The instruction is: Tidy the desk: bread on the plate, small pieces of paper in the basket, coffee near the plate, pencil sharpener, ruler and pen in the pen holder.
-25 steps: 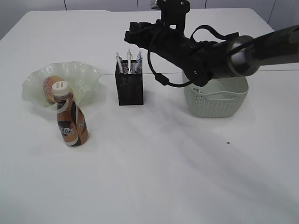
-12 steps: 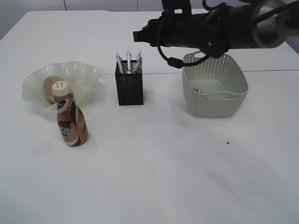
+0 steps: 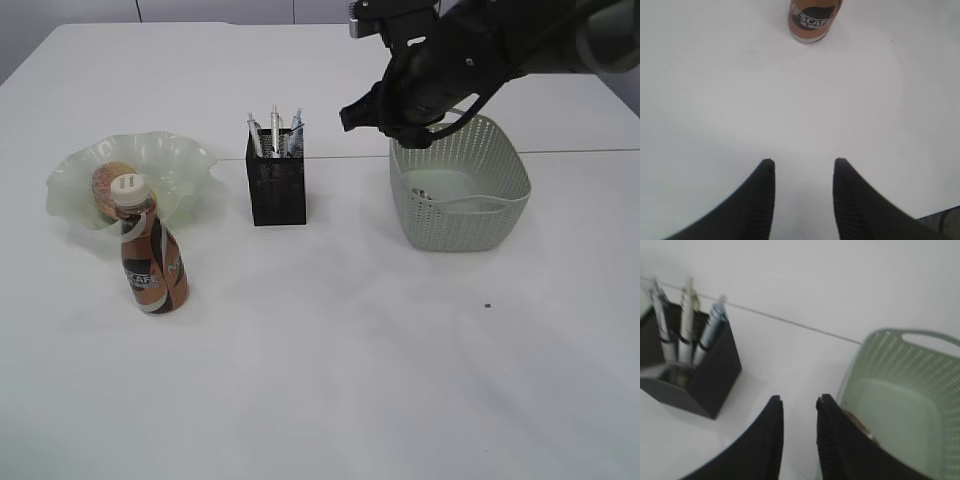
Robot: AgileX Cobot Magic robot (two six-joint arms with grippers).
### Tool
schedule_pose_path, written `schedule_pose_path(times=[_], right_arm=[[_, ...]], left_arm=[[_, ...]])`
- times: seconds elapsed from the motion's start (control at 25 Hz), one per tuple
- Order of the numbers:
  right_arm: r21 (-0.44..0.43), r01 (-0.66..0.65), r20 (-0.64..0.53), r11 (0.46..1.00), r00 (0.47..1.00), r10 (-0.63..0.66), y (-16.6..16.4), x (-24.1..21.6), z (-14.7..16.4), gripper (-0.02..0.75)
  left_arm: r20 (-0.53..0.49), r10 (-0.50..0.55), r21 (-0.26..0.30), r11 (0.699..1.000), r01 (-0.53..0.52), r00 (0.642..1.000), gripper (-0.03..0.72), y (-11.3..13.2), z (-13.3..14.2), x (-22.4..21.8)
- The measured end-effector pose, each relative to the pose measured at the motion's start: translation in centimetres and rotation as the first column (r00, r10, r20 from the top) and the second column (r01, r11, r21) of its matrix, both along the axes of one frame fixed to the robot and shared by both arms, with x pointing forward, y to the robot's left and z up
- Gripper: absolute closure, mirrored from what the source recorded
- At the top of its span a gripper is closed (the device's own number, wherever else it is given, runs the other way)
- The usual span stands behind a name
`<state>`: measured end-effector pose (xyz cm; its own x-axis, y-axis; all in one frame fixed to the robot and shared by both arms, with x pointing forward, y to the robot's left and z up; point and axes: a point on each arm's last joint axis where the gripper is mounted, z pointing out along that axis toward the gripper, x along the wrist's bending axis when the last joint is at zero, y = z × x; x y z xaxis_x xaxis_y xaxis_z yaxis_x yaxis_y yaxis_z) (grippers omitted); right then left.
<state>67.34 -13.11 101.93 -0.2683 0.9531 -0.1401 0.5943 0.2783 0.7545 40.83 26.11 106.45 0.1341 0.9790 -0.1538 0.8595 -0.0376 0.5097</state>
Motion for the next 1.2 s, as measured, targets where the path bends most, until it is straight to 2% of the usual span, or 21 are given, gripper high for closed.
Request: schedule_pose_path(times=[0.12, 0.24, 0.44, 0.56, 0.8, 1.0, 1.2], right_arm=[[-0.083, 0.008, -0.074, 0.997, 0.997, -0.014, -0.7, -0.8, 0.1, 0.564], [-0.129, -0.03, -0.167, 0.991, 0.986, 0.008, -1.1, -1.8, 0.5, 0.564], [-0.131, -0.128, -0.366, 0.983, 0.928, 0.072, -1.0, -3.8, 0.3, 0.564], [-0.133, -0.157, -0.442, 0.979, 0.893, 0.083, -1.1, -4.6, 0.2, 0.564], [-0.075, -0.102, -0.468, 0.992, 0.882, 0.055, -3.0, -5.0, 1.8, 0.564], [-0.058, 0.027, -0.475, 0.998, 0.879, -0.051, -8.3, -5.4, 2.8, 0.563], [-0.023, 0.165, -0.473, 0.986, 0.867, -0.156, -13.3, -7.7, 3.6, 0.563]], left_arm=[[0.0, 0.0, -0.003, 1.0, 0.0, 1.0, 0.398, 0.0, 0.0, 0.0], [-0.005, 0.0, -0.005, 1.0, 0.0, 1.0, 0.398, 0.0, 0.0, 0.0], [-0.011, -0.001, -0.003, 1.0, 0.001, 1.0, 0.398, 0.0, 0.0, -0.1], [-0.011, -0.001, -0.003, 1.0, 0.001, 1.0, 0.398, 0.0, 0.0, -0.1], [-0.017, -0.002, -0.002, 1.0, 0.002, 1.0, 0.376, 0.0, -0.1, -0.1], [-0.021, 0.022, -0.017, 1.0, -0.023, 1.0, 0.358, 0.0, 0.1, -0.4], [0.03, 0.062, -0.004, 0.998, -0.062, 0.998, 0.356, 0.6, 1.0, -1.4]])
